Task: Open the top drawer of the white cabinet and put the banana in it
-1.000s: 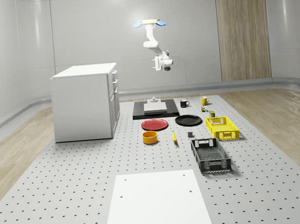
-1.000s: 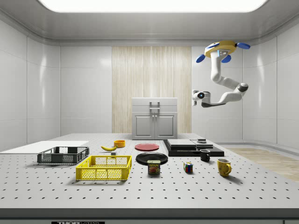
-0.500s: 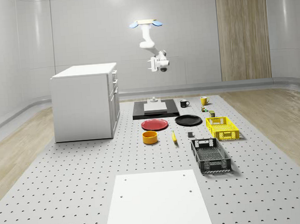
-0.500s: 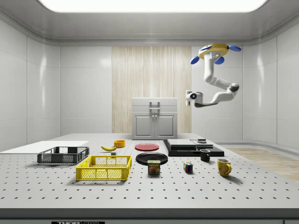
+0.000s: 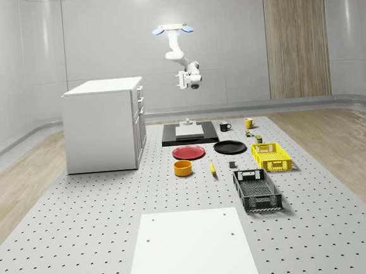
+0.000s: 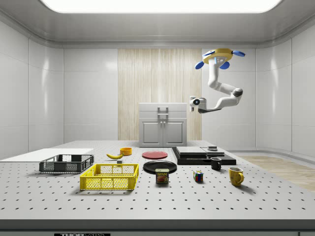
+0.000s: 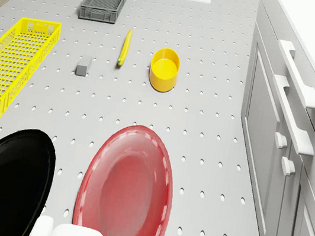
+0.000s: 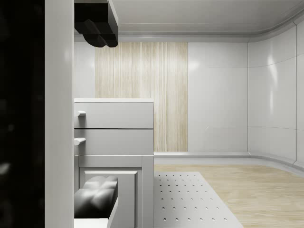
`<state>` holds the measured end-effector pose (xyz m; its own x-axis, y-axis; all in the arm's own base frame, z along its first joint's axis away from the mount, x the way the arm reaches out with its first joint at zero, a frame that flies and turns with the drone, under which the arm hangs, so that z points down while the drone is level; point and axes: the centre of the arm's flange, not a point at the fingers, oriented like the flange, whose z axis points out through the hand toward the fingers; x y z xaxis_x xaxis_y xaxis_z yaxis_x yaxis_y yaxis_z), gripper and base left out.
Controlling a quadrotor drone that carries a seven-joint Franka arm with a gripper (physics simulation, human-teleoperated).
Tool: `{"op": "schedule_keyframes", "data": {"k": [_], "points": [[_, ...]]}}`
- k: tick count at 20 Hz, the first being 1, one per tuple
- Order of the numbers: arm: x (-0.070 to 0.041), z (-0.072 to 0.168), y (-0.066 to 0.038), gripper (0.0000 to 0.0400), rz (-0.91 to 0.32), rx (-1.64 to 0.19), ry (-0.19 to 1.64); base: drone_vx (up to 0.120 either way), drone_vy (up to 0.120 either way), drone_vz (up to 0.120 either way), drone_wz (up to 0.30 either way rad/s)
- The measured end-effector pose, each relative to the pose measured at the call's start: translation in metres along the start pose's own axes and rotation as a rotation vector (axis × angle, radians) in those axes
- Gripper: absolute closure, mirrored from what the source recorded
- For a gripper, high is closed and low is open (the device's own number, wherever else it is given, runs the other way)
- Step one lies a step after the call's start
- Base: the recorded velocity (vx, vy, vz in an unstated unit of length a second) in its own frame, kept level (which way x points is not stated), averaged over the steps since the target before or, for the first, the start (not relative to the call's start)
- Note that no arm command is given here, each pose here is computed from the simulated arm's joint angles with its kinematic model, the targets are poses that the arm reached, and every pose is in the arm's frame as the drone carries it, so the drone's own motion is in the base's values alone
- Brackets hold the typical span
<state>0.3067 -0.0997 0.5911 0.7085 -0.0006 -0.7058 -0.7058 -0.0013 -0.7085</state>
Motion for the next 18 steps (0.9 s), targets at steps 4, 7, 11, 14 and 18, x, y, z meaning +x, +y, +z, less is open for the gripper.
{"op": "schedule_keyframes", "data": {"k": [4,7,11,14,18], "points": [[0.0000,0.0000,0.0000,0.0000,0.000,0.000,0.000,0.120,-0.120,0.000,0.000],[0.0000,0.0000,0.0000,0.0000,0.000,0.000,0.000,0.120,-0.120,0.000,0.000],[0.0000,0.0000,0.0000,0.0000,0.000,0.000,0.000,0.120,-0.120,0.000,0.000],[0.0000,0.0000,0.0000,0.0000,0.000,0.000,0.000,0.120,-0.120,0.000,0.000],[0.0000,0.0000,0.0000,0.0000,0.000,0.000,0.000,0.120,-0.040,0.000,0.000]]}}
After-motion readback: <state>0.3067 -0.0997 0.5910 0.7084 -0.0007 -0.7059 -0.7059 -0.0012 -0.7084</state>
